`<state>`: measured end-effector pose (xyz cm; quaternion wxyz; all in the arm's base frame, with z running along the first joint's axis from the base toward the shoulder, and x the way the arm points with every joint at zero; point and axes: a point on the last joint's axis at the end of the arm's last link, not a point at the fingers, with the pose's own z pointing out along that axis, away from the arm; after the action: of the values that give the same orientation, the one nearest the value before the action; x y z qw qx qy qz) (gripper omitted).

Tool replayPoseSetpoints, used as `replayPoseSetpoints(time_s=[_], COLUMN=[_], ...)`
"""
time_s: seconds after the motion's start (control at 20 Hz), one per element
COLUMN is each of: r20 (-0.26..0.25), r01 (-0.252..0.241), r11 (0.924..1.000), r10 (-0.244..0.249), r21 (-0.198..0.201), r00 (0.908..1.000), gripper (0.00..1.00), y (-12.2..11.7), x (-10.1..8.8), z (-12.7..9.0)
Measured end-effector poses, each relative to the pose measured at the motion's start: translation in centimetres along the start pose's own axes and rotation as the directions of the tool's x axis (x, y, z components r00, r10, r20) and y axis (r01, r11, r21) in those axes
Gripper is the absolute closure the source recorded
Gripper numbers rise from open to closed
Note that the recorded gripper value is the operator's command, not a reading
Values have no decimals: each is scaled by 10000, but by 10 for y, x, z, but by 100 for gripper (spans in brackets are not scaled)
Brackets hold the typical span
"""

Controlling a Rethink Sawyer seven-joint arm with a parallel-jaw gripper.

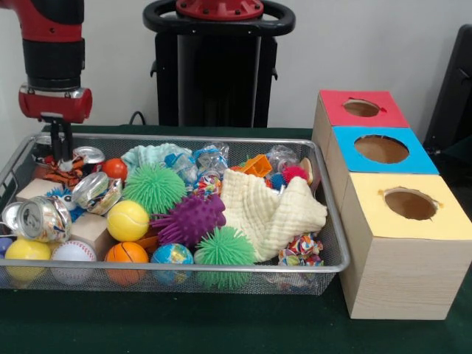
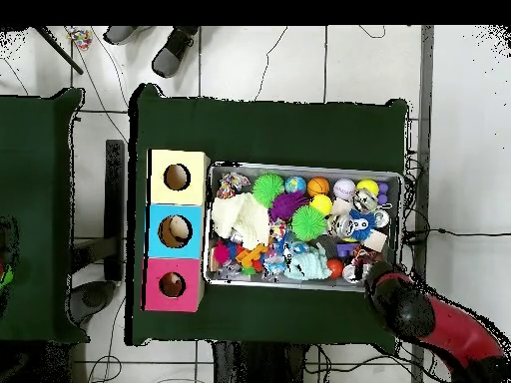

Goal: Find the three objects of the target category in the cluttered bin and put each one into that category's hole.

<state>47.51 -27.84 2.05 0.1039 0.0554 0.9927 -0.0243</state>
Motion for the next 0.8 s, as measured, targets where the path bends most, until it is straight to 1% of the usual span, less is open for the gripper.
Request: replayPoseSetpoints(time_s=[0.25,0.35,0.45,0.5,0.8], r20=[136,218,267,333,474], r01=[-235,-307,-324,-320,-325], r11=[9997,9995,9994,9994,9994], r10=[234,306,321,315,317], r21=[43,85,120,164,155], r00=[9996,9993,9991,9989,9984], gripper=[100,100,100,100,100], y=[-5,-6,-6,-5,1], x=[1,1,1,0,1], z=[-22,-34,-41,-50,-71])
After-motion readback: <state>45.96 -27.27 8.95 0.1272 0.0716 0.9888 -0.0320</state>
